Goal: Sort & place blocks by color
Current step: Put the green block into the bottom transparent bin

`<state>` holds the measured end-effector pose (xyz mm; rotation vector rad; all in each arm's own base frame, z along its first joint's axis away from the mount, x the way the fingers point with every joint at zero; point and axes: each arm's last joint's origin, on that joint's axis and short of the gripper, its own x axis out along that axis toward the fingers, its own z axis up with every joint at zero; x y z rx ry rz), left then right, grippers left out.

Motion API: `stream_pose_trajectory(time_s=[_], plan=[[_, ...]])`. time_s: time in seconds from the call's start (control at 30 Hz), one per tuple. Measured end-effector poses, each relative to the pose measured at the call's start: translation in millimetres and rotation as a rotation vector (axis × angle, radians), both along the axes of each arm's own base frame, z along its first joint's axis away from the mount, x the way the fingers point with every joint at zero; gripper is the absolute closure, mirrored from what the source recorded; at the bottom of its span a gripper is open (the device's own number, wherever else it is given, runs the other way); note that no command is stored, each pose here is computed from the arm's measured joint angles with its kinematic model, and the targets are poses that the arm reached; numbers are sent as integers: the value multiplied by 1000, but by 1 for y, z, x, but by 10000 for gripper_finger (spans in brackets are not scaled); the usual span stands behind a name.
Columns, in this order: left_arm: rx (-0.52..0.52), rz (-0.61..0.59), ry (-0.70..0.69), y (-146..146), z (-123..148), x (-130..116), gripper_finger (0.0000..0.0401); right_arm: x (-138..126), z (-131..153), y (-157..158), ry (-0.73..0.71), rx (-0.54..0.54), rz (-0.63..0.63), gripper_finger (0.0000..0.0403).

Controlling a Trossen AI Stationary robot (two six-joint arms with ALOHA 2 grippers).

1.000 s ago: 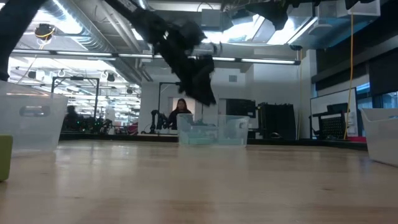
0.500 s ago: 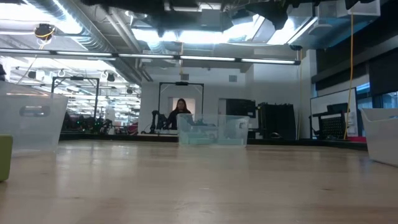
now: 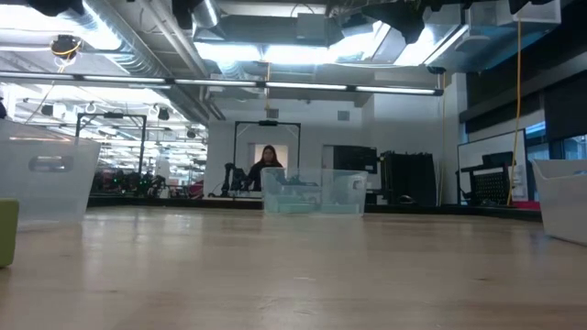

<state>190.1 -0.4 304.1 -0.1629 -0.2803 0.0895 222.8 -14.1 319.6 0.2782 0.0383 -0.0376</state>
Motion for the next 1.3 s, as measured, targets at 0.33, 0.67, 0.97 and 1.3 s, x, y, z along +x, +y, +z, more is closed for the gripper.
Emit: stream_pose_trajectory(time_s=[0.33,0.67,0.97,1.3], plan=[[12,11,-2,0,0,0,214,0,0,0,0,3,1,52],[26,-38,-3,-1,1,0,214,0,0,0,0,1,1,52],[26,-39,-3,-1,1,0,214,0,0,0,0,7,0,52],[26,-39,-2,-1,0,0,214,0,0,0,1,-20,1,52]])
